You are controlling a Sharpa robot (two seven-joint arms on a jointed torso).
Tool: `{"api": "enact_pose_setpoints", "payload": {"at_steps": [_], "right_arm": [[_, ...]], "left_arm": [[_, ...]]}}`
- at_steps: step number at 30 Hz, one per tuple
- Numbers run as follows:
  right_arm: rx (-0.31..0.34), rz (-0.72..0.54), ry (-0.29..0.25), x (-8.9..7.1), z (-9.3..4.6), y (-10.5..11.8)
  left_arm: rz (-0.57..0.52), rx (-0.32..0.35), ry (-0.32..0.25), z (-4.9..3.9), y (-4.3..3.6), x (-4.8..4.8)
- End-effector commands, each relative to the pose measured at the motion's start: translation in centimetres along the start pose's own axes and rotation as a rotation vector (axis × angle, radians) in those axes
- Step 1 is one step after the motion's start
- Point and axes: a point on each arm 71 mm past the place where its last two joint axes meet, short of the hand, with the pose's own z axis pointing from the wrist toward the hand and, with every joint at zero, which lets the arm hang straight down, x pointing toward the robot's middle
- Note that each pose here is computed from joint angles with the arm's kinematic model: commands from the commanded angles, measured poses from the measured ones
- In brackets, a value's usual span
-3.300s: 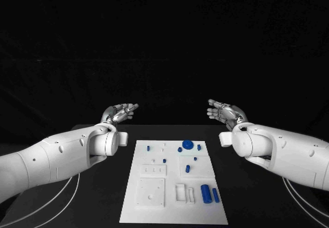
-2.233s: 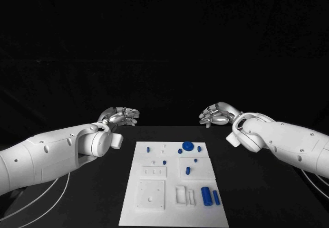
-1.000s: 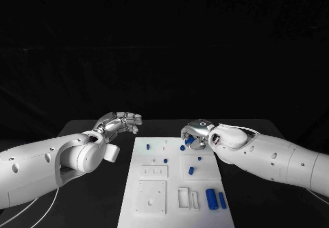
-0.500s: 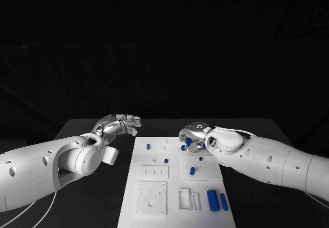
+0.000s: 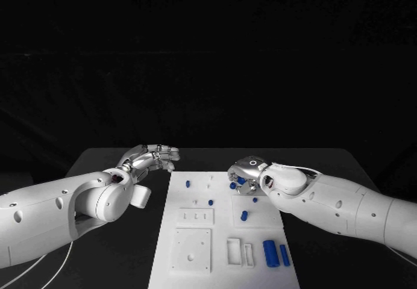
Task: Assemble the parts on the task board
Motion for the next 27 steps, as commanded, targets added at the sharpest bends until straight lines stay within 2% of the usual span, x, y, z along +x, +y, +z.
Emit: {"api": "enact_pose_setpoints", "payload": {"at_steps": [1,27], "right_arm": [[0.000,-0.026,0.013,0.16,0.00,0.03],[-0.003,-0.023,0.033,0.33,0.20,0.49]], "left_arm": [[-0.002,0.008,0.020,0.06,-0.20,0.20],[0.000,0.007,0.017,0.21,-0.16,0.17]]}}
